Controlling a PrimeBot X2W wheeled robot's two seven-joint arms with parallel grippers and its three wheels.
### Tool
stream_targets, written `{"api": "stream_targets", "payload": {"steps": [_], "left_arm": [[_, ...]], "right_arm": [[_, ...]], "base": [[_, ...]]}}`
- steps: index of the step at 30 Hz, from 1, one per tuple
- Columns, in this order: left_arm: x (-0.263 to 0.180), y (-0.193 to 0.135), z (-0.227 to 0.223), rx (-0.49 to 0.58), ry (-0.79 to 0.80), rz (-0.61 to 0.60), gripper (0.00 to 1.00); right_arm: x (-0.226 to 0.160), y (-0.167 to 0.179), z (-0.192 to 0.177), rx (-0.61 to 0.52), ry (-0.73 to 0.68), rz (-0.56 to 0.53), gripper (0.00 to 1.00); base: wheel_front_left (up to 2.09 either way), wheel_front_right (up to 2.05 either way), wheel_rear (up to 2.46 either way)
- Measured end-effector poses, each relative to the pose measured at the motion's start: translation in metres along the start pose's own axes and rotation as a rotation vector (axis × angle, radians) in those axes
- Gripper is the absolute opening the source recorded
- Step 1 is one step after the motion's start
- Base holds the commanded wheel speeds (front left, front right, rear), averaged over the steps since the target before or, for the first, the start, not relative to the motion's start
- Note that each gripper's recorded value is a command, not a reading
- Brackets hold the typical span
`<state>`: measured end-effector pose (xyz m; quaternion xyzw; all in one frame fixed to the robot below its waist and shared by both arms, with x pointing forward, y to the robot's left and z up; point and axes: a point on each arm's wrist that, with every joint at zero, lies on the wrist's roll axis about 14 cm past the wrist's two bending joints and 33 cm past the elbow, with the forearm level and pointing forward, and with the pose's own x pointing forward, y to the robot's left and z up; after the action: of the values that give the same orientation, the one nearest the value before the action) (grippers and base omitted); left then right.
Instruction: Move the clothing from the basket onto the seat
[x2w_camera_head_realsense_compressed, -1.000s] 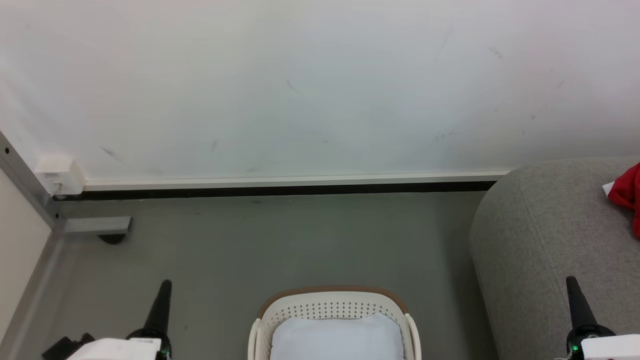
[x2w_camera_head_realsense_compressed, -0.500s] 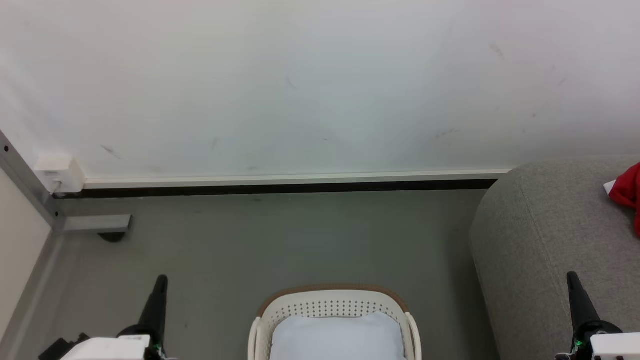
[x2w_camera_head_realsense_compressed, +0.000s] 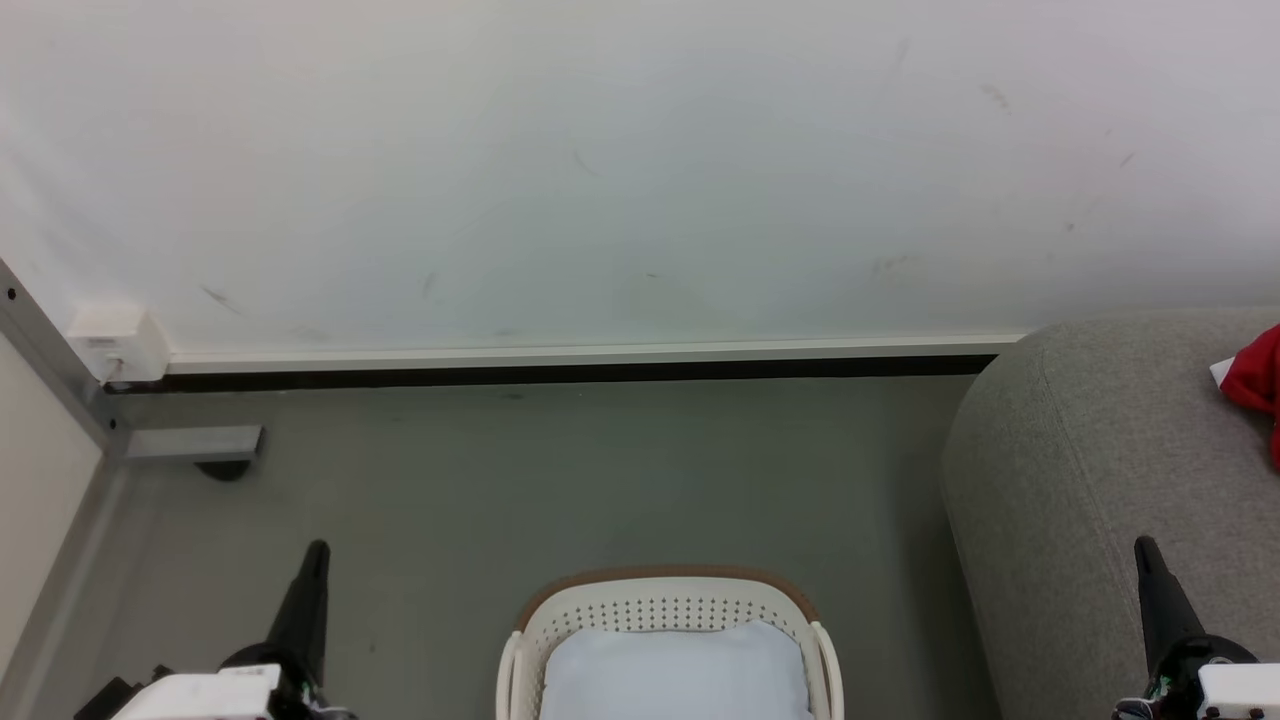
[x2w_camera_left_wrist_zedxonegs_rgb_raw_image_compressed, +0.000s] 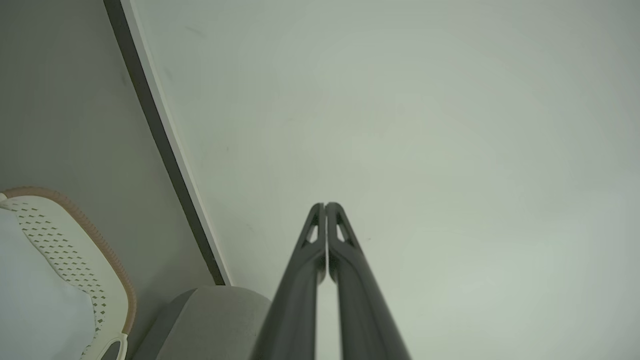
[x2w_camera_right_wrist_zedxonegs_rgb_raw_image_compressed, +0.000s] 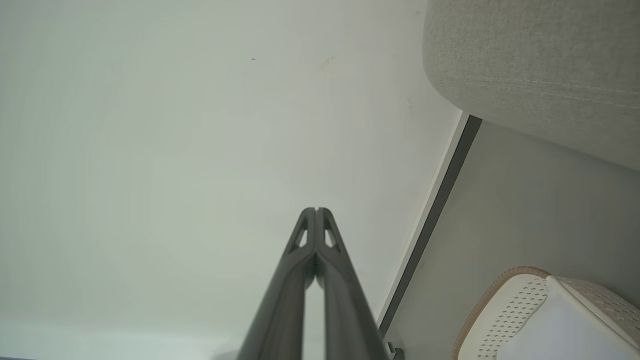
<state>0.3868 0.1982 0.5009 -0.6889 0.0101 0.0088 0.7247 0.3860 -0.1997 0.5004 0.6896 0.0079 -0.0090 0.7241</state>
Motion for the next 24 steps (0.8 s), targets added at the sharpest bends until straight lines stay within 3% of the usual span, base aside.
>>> {"api": "stream_targets", "payload": {"steps": [24], "left_arm": [[0.0008, -0.0027, 0.0018, -0.049, -0.001, -0.014, 0.0]], "right_arm": [[0.0011, 0.0032, 0.0003, 0.052, 0.003, 0.013, 0.0]], "base": [[0.0, 0.0, 0.0]]}}
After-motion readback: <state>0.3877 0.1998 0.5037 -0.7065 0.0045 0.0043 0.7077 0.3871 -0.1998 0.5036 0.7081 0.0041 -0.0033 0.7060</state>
